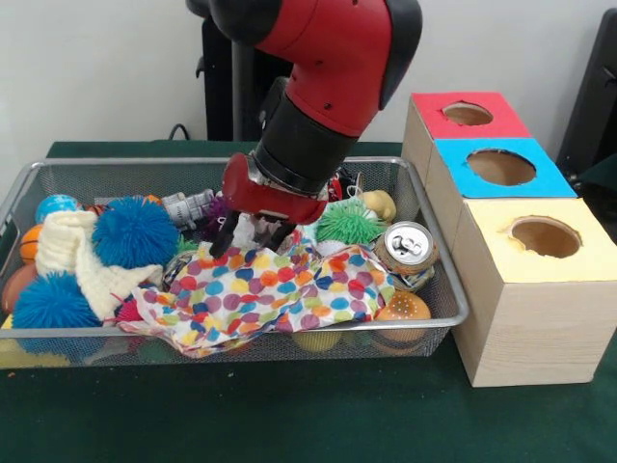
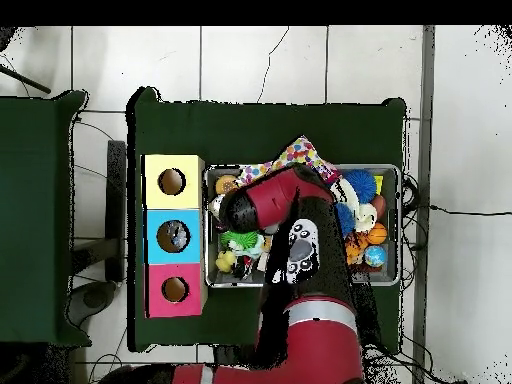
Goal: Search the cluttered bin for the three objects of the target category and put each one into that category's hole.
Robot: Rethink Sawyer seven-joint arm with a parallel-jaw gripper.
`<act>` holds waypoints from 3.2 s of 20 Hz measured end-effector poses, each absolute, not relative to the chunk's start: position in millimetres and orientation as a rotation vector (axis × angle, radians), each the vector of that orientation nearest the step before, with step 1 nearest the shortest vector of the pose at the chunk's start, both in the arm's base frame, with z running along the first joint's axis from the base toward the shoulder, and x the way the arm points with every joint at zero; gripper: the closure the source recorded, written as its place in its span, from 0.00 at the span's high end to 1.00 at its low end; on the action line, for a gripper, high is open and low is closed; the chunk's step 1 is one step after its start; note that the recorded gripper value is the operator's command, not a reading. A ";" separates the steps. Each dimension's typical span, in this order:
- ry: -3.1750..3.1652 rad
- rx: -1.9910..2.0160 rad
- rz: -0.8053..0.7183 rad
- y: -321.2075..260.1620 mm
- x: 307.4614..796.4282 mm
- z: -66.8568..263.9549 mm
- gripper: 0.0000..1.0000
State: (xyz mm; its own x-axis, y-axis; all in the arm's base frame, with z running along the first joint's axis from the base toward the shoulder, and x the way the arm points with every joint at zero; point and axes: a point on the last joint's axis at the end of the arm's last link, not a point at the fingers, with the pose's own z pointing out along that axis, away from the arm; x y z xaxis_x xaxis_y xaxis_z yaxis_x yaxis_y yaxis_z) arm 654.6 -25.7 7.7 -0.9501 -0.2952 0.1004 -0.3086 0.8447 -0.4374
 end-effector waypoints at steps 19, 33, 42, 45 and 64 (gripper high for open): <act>-3.171 -0.060 0.497 -48.5 793.8 9.7 1.00; -3.253 -0.058 0.481 -37.9 806.0 10.8 0.00; -3.224 -0.064 0.543 -36.5 807.7 42.0 0.00; -3.134 -0.116 0.548 -33.1 807.5 73.4 0.00; -3.103 -0.243 0.565 -33.7 830.9 198.2 0.00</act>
